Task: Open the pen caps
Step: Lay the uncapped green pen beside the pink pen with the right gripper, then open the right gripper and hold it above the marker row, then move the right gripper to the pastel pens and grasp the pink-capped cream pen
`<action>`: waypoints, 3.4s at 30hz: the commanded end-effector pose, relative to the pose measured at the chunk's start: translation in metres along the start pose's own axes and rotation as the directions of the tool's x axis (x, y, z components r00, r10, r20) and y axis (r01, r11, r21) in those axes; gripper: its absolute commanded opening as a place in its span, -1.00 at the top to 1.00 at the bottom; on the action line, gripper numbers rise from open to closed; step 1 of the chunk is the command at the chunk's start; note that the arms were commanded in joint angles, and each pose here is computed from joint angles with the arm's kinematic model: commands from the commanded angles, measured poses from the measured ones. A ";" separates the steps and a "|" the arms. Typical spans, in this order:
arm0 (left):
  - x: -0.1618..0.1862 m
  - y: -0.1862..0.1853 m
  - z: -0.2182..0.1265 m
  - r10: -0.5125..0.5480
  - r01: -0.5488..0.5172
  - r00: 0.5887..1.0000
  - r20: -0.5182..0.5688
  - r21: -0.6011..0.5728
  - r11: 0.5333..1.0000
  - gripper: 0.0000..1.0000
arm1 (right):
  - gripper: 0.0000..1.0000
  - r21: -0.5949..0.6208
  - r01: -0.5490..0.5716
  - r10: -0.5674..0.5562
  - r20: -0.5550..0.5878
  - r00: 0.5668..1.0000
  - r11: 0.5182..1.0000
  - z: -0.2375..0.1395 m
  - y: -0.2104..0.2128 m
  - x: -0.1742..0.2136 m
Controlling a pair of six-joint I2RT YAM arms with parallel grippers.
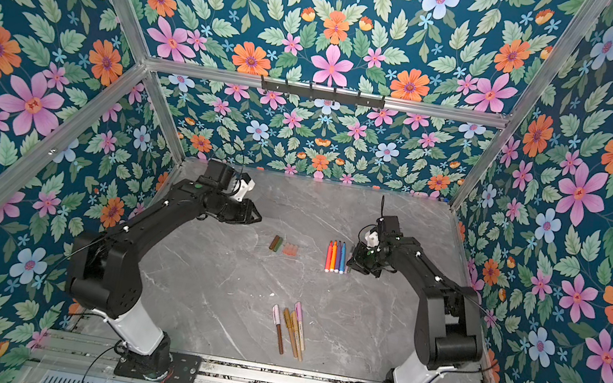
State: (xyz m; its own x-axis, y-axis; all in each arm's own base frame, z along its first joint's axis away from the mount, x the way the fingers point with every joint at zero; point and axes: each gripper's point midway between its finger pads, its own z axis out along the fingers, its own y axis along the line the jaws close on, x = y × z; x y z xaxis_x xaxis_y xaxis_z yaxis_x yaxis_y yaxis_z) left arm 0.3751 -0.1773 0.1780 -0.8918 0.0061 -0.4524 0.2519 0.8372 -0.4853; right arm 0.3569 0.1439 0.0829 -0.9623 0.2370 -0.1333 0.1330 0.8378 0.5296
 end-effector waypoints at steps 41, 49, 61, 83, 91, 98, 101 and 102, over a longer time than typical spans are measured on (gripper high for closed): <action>0.119 0.023 -0.030 -0.077 0.077 0.997 -0.025 -0.030 0.997 0.28 | 0.52 0.069 -0.055 0.055 0.002 0.998 0.996 0.017 -0.052 -0.038; 0.122 0.026 -0.026 -0.080 0.079 0.996 -0.042 -0.032 0.996 0.28 | 0.73 0.075 -0.081 0.085 -0.060 0.995 0.994 0.038 -0.060 -0.040; 0.123 0.027 -0.025 -0.081 0.080 0.996 -0.041 -0.035 0.996 0.29 | 0.82 0.078 -0.097 0.105 -0.104 0.989 0.992 0.052 -0.066 -0.037; 0.122 0.027 -0.025 -0.084 0.083 0.996 -0.040 -0.036 0.996 0.29 | 0.74 0.059 -0.095 0.101 -0.120 0.988 0.994 0.056 -0.061 -0.040; 0.123 0.027 -0.025 -0.084 0.083 0.996 -0.042 -0.037 0.996 0.28 | 0.76 0.062 -0.091 0.098 -0.123 0.988 0.994 0.056 -0.060 -0.040; 0.123 0.027 -0.025 -0.083 0.081 0.996 -0.040 -0.037 0.996 0.28 | 0.76 0.090 -0.091 0.097 -0.070 0.993 0.992 0.045 -0.061 -0.044; 0.123 0.027 -0.025 -0.082 0.081 0.996 -0.040 -0.036 0.996 0.29 | 0.77 0.088 -0.083 0.088 -0.057 0.994 0.993 0.037 -0.059 -0.045; 0.122 0.027 -0.026 -0.081 0.079 0.996 -0.037 -0.038 0.996 0.29 | 0.77 0.088 -0.079 0.083 -0.054 0.995 0.993 0.034 -0.058 -0.044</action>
State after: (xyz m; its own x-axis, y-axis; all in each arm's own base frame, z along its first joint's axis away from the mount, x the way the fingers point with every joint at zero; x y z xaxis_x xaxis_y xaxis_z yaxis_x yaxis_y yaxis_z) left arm 0.2605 -0.1406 0.1268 -0.9300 -0.0453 -0.3646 0.1535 0.8537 -0.4976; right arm 0.4044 0.1070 0.0265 -0.9604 0.2759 -0.0393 0.2218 0.8421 0.4917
